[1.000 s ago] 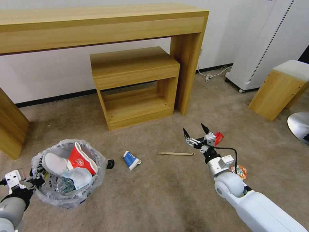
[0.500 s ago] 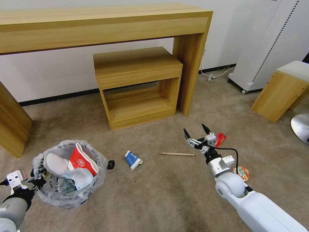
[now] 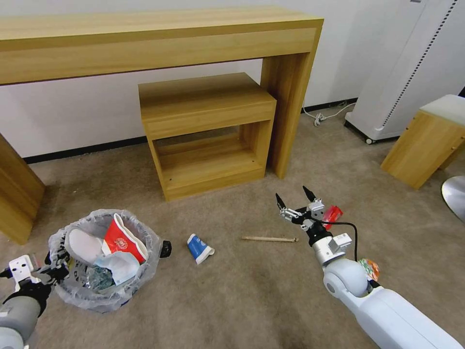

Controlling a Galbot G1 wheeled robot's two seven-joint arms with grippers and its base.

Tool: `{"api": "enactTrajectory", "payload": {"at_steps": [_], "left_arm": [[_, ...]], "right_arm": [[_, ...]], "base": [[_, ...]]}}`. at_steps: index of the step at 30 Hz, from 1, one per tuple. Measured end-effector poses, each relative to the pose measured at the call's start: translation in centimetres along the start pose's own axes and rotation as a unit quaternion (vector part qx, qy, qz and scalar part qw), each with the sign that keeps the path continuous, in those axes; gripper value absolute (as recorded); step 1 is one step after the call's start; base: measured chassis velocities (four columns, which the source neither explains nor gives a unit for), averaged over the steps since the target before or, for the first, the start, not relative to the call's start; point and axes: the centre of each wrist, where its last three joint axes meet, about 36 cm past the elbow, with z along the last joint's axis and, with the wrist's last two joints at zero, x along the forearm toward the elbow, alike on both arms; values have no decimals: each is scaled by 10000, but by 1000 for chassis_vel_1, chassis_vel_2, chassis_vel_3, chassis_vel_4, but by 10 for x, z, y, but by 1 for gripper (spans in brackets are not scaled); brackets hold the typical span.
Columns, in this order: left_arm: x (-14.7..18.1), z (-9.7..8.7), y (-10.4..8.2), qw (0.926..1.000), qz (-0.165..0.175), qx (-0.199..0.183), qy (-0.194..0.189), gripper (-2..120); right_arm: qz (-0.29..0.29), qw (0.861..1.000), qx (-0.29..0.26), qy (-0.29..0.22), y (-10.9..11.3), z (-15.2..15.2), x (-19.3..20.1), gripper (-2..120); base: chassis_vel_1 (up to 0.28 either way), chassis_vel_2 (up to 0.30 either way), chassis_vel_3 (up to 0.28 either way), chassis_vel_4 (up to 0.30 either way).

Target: Pick up the trash bin and place the garbage on the floor into it.

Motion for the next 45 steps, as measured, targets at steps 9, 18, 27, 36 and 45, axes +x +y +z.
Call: {"api": "enactTrajectory", "payload": {"at_steps": [9, 18, 27, 36, 45], "left_arm": [[-2, 1, 0, 10000, 12, 6, 14, 1], [-3, 5, 1, 10000, -10, 31, 44, 1], [-2, 9, -1, 10000, -40, 64, 52, 1], [2, 12, 0, 9998, -116, 140, 25, 1], [3, 17, -1, 9997, -132, 205, 11, 1]], "right_arm": [[-596, 9976, -352, 69, 13, 7, -6, 100], [-1407, 9720, -1681, 850, 21, 33, -8, 100], [-2461, 9430, -1703, 1457, 23, 79, -25, 100], [-2934, 9206, -1467, 2116, 36, 140, -26, 96], [-3201, 9093, -1446, 2232, 98, 170, -50, 91]], "base": [[-58, 65, 51, -53], [0, 0, 0, 0], [0, 0, 0, 0], [0, 0, 0, 0], [0, 0, 0, 0]]}}
